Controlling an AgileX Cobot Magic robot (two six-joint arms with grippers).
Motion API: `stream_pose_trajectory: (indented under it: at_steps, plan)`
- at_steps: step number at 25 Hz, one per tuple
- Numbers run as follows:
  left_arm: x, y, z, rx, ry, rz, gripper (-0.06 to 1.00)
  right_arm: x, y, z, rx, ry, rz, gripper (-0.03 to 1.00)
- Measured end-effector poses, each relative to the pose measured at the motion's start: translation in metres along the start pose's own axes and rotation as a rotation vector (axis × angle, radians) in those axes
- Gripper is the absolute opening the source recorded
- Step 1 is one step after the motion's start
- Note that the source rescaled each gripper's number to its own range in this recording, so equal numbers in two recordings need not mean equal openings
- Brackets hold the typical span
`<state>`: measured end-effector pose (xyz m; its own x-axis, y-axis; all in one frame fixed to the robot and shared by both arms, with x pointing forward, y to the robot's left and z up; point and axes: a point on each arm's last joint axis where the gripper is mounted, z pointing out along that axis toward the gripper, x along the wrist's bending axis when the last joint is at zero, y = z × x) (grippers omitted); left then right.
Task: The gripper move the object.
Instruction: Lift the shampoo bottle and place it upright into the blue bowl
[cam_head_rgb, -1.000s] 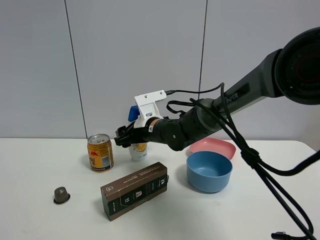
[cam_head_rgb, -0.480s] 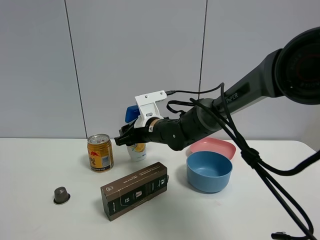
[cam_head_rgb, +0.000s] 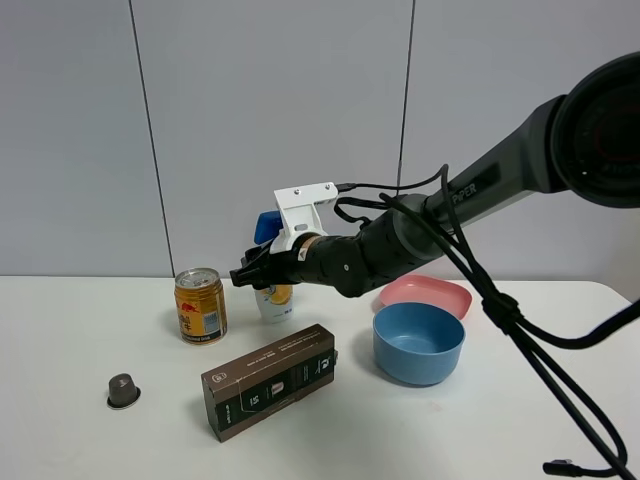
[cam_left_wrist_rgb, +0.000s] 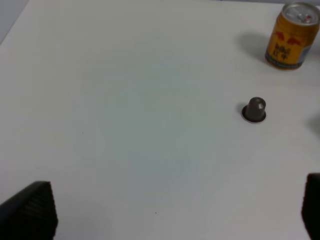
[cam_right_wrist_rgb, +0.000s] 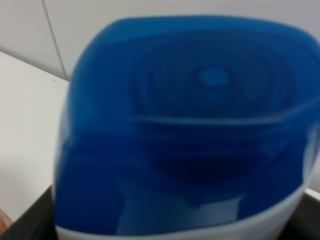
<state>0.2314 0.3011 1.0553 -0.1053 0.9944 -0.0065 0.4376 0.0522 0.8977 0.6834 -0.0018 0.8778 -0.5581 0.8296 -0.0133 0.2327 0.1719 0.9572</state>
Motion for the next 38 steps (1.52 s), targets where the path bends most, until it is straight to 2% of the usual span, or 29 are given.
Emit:
stream_pose_trajectory:
  at_steps: [5,14,17,25,28,33,38]
  plan:
    - [0.0,0.0,0.0,0.0,0.0,0.0,1.0,0.002,0.013,-0.007,0.071,0.004,-0.001,0.01]
    - [0.0,0.0,0.0,0.0,0.0,0.0,1.0,0.002,0.089,-0.039,-0.006,0.012,-0.039,0.01]
    - [0.0,0.0,0.0,0.0,0.0,0.0,1.0,0.003,0.109,-0.052,0.002,0.013,-0.05,0.01]
    - [0.0,0.0,0.0,0.0,0.0,0.0,1.0,0.024,0.16,-0.098,0.076,0.049,-0.082,0.01]
    - [0.0,0.0,0.0,0.0,0.0,0.0,1.0,0.034,0.171,-0.116,0.14,0.066,-0.092,0.01]
    - [0.0,0.0,0.0,0.0,0.0,0.0,1.0,0.045,0.178,-0.147,0.19,0.092,-0.104,0.01]
    - [0.0,0.0,0.0,0.0,0.0,0.0,1.0,0.043,0.171,-0.193,0.219,0.097,-0.103,0.01]
